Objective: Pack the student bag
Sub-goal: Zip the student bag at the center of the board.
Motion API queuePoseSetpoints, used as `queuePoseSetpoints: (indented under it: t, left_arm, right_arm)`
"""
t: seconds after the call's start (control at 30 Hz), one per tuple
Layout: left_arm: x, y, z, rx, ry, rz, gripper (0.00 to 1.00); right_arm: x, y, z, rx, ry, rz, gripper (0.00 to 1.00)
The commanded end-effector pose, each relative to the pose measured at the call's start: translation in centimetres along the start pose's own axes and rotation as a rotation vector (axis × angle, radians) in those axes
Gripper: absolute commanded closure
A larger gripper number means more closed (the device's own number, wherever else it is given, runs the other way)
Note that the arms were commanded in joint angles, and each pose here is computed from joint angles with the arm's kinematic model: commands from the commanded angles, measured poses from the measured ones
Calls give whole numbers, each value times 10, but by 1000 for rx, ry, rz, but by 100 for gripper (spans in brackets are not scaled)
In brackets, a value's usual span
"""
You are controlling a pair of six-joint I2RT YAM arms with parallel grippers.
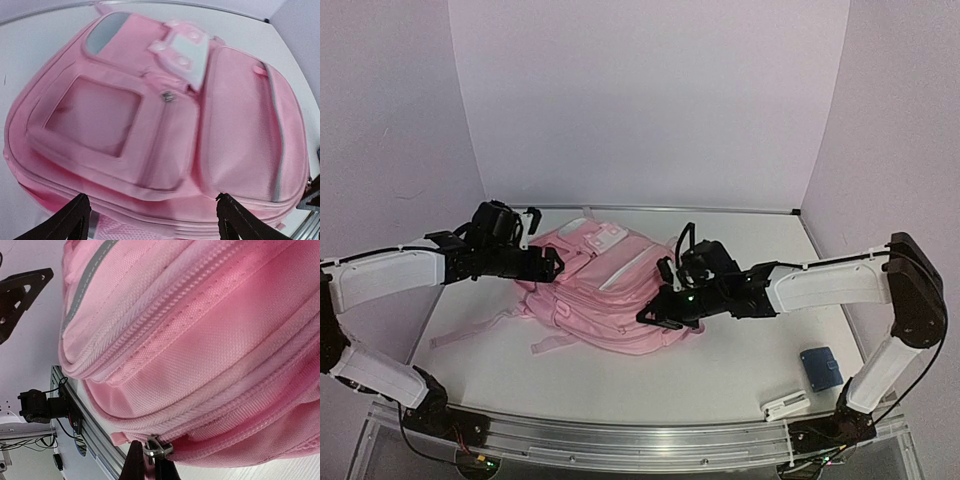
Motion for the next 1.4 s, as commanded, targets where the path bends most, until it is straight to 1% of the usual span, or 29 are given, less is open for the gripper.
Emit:
queuePoseSetpoints:
  t: [0.0,0.13,0.2,0.4,0.57,0.6,0.63,0.67,0.73,0.77,0.8,0.83,0.87,1.03,1.13,1.27,1.37]
  left_arm:
    - [27,47,-48,-187,-6,-176,11]
    - [14,41,-98,-354,-37,-148,10]
    - [4,38,-115,-406,-55,-127,9]
    - [-20,41,-154,-491,-103,-122,7]
    - [-47,37,-166,-561,-49,-88,7]
    - [-51,36,-168,-575,-38,-81,11]
    - [-54,35,-169,-590,-29,-75,18]
    - [-57,33,-171,-603,-24,-67,30]
    - [-62,26,-173,-646,-22,-47,62]
    - [-65,22,-174,-669,-25,-36,73]
    - [-67,17,-173,-688,-21,-25,87]
    - [-69,12,-171,-700,-16,-14,96]
    - [-68,9,-170,-707,-16,-8,99]
    - [-51,-3,-168,-715,-73,-20,100]
    - [-41,-14,-167,-734,-100,-12,100]
    - [-35,-30,-166,-783,-86,15,100]
    - [-29,-39,-166,-806,-82,17,100]
  right_arm:
    - [19,8,38,73,124,-34,100]
    - [19,9,38,57,130,-41,100]
    - [19,9,38,52,135,-49,100]
    - [23,9,37,45,143,-62,100]
    - [27,9,35,36,141,-75,100]
    - [29,9,34,27,139,-80,100]
    - [30,9,33,17,136,-85,100]
    - [31,9,32,6,134,-91,100]
    - [34,11,29,-17,125,-107,100]
    - [35,12,28,-27,118,-113,100]
    - [37,14,24,-42,105,-123,100]
    - [39,18,18,-61,87,-134,100]
    - [41,21,11,-80,69,-145,100]
    - [56,41,-21,-146,21,-180,100]
    - [64,50,-23,-126,50,-152,100]
    - [79,67,-21,-84,95,-132,100]
    - [92,89,-44,-119,79,-145,100]
Point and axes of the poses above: each gripper's point midway between its finger pads, its own x axis back along the fingers, its own z axis along the line the jaws close on, y = z × x, the point moved 3 cm from there along x, back along the fingers, and after that the axes turned 14 degrees about -x, right-handed, at the moved point
